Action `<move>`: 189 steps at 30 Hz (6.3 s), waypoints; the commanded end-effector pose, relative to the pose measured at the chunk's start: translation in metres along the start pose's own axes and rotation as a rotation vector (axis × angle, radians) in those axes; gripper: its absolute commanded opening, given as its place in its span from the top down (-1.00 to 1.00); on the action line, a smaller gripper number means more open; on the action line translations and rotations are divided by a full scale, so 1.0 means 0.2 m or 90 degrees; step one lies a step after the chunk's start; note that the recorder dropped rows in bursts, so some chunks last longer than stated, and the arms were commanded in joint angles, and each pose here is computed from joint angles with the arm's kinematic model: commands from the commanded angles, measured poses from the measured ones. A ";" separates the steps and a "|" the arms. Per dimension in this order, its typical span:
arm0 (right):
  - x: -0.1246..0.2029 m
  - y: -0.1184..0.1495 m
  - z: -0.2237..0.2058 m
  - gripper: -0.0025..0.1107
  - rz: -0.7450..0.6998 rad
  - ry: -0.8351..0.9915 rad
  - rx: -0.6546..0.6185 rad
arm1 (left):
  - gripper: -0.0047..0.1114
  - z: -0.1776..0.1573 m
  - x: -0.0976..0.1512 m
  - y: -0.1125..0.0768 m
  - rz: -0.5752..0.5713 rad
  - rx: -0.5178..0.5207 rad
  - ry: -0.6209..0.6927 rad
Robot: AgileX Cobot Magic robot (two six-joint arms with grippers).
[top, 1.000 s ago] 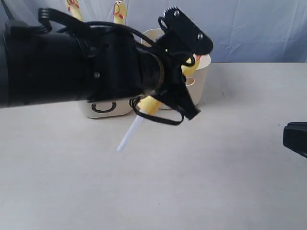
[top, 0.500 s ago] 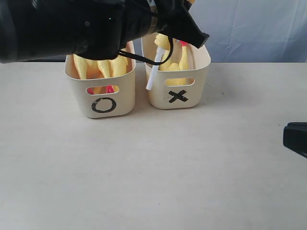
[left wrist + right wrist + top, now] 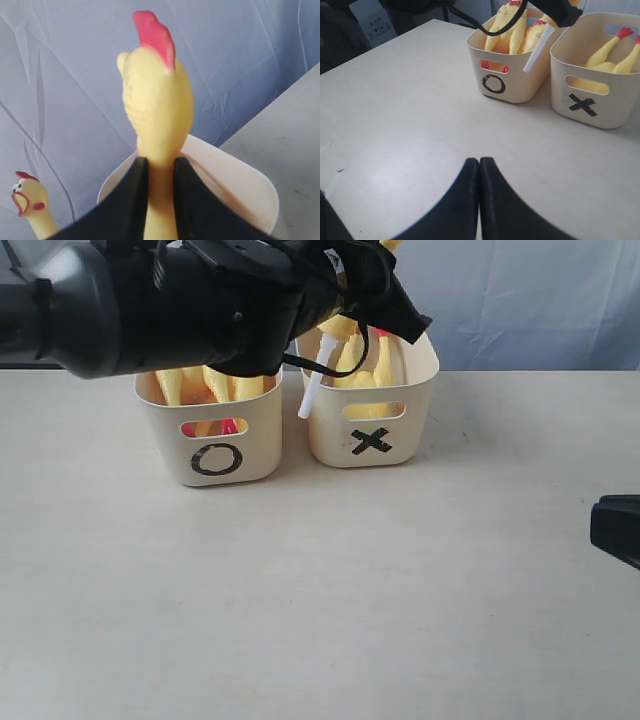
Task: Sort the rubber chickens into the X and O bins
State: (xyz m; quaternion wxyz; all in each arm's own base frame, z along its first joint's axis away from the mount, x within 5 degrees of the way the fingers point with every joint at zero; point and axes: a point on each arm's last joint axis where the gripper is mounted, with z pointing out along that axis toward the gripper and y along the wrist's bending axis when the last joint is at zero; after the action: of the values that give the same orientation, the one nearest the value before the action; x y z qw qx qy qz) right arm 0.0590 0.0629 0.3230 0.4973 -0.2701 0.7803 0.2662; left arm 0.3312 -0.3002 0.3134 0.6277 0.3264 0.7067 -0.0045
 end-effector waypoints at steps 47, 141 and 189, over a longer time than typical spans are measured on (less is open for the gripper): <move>0.00 0.00 0.00 0.97 0.002 -0.006 0.003 | 0.92 0.17 0.43 1.08 -0.318 0.075 -0.292; 0.00 0.00 0.00 0.97 0.000 -0.008 0.004 | 0.26 0.37 0.42 0.59 -0.143 0.276 -0.162; 0.00 0.00 0.00 0.97 0.000 -0.006 0.003 | 0.92 -1.37 0.59 0.38 -0.306 0.161 -0.028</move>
State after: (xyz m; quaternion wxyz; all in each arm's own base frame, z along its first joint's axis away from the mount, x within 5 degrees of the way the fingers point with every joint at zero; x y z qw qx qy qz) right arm 0.0590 0.0629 0.3230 0.4975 -0.2708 0.7801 0.2658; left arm 0.1399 -0.0786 0.3061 0.5745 0.2546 0.7417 -0.2345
